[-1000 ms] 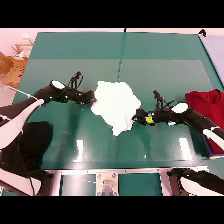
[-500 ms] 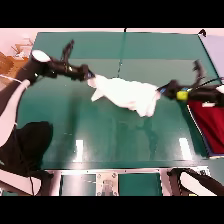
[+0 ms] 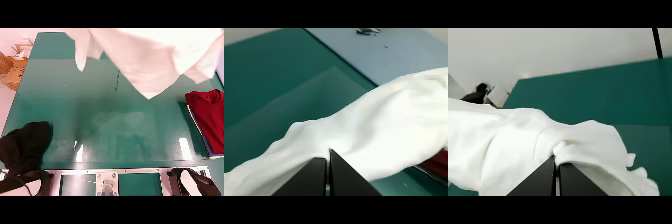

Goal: Fold the shirts.

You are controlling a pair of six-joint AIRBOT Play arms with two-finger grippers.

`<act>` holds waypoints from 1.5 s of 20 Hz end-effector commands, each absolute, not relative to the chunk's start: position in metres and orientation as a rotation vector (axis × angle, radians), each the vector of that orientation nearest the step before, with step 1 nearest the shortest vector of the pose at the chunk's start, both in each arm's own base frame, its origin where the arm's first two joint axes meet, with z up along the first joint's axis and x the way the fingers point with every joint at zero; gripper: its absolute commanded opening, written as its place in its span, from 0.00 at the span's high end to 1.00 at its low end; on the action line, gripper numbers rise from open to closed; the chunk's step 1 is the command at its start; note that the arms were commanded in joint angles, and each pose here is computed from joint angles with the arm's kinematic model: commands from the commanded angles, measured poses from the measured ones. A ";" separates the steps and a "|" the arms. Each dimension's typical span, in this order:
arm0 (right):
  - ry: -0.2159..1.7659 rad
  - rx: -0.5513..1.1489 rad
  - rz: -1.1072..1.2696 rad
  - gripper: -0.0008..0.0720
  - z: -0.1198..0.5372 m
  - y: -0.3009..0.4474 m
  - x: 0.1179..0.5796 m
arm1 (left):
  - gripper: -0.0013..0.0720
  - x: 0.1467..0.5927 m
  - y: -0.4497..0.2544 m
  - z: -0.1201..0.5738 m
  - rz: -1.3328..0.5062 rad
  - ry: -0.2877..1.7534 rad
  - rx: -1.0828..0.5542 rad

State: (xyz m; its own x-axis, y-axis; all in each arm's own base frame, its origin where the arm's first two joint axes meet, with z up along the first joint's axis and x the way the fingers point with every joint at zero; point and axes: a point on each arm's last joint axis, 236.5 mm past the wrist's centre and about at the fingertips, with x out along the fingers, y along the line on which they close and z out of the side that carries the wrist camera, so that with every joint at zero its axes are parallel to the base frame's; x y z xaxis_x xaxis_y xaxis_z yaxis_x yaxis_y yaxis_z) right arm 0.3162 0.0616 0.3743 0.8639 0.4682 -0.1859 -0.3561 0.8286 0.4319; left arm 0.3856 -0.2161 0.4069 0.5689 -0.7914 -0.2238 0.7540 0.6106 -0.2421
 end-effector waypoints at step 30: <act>1.098 0.739 -0.050 0.78 0.036 -0.063 0.306 | 0.21 0.398 -0.184 0.015 -0.733 1.136 -0.492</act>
